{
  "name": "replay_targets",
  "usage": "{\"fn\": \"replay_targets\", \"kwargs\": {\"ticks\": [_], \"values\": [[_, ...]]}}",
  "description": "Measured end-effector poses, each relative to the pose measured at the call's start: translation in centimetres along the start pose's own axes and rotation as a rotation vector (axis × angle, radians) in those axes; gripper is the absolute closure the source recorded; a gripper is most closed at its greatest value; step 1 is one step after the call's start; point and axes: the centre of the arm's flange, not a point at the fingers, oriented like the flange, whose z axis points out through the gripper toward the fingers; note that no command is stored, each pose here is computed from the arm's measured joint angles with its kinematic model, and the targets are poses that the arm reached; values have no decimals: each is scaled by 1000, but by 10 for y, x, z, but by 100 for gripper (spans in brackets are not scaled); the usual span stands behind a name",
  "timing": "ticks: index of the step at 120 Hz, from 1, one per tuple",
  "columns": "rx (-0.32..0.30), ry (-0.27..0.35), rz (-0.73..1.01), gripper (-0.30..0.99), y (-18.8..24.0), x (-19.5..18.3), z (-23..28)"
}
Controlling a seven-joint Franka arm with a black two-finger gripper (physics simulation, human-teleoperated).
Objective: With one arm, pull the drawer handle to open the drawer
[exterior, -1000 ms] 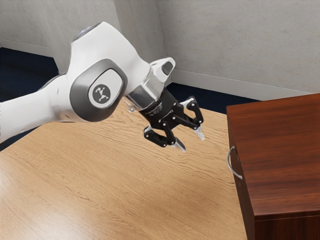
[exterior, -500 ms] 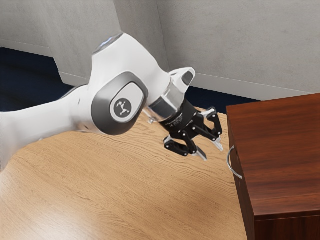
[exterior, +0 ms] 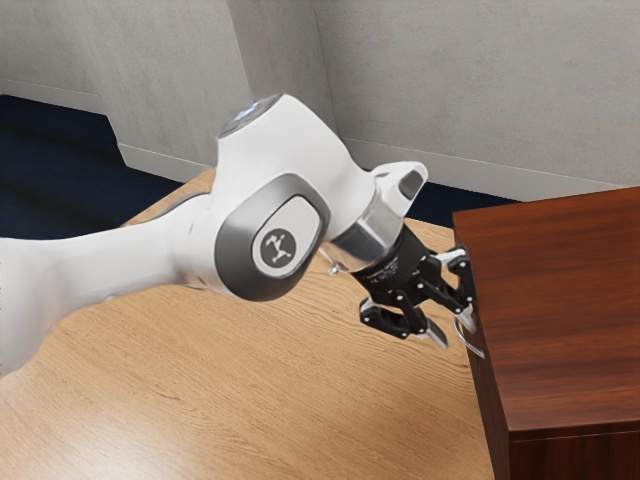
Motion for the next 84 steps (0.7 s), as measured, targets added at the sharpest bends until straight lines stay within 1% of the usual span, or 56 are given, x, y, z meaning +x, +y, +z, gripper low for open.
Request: {"fn": "replay_targets", "kwargs": {"ticks": [18, 48, 84], "values": [[-2, 3, 9, 54, 0, 2, 1], [-1, 6, 18, 64, -3, 6, 3], [8, 6, 20, 68, -11, 5, 3]]}}
